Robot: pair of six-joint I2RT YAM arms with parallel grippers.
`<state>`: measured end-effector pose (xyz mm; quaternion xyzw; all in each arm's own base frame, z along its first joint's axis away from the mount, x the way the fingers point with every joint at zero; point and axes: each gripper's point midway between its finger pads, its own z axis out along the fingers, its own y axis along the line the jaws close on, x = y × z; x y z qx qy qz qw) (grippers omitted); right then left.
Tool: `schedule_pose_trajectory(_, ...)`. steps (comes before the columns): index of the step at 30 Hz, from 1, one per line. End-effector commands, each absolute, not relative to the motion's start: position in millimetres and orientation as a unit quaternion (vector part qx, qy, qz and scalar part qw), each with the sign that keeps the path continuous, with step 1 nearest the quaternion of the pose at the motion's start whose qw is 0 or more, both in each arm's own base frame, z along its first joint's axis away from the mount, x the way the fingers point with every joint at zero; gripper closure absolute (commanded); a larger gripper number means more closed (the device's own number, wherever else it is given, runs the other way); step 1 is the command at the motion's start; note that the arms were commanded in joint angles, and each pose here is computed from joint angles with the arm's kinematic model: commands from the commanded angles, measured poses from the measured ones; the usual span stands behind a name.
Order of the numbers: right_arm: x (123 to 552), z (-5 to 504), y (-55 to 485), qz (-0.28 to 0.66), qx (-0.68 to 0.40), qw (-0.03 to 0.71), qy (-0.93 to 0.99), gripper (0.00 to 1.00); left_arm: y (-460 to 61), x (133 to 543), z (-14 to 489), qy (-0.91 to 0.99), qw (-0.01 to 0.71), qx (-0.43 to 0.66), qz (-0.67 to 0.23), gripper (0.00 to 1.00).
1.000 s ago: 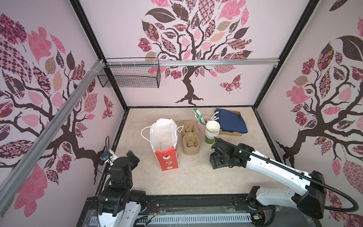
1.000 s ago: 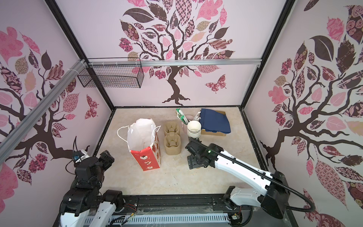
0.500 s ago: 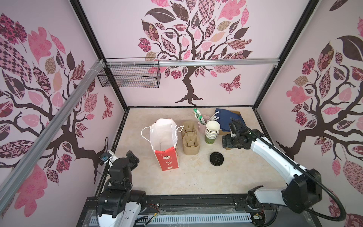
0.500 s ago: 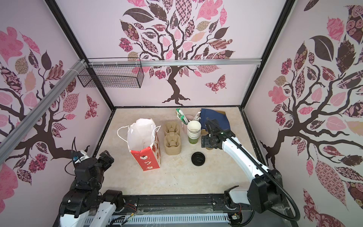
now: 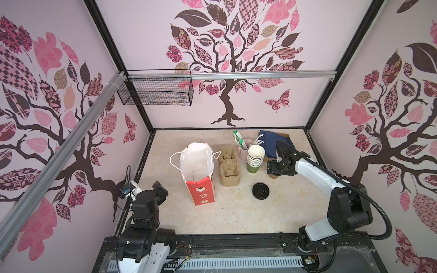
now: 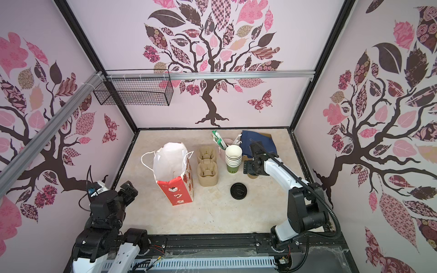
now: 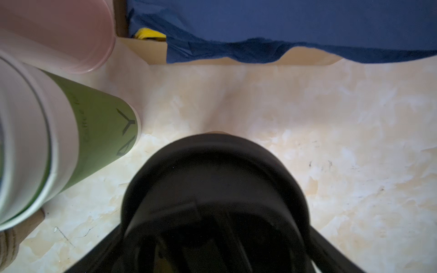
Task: Pack a coffee takeout order
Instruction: Place the coffee cup at the middle-right of the table.
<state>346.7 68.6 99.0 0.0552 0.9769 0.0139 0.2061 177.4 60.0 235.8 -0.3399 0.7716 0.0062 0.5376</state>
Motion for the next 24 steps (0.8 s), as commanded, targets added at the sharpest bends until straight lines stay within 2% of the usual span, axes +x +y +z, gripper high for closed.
schedule_pose_trajectory(1, 349, 87, 68, 0.016, 0.055, 0.197, 0.979, 0.08, 57, 182, 234, 0.771, 0.54, -0.337, -0.001, 0.15)
schedule_pose_trajectory(15, 345, 75, 61, -0.005, 0.049, 0.181, 0.982, 0.0, 58, 181, 233, 0.773, 0.538, -0.337, 0.002, 0.15)
schedule_pose_trajectory(24, 353, 111, 56, -0.017, 0.047, 0.221, 0.974, 0.0, 44, 189, 236, 0.794, 0.526, -0.304, -0.019, 0.15)
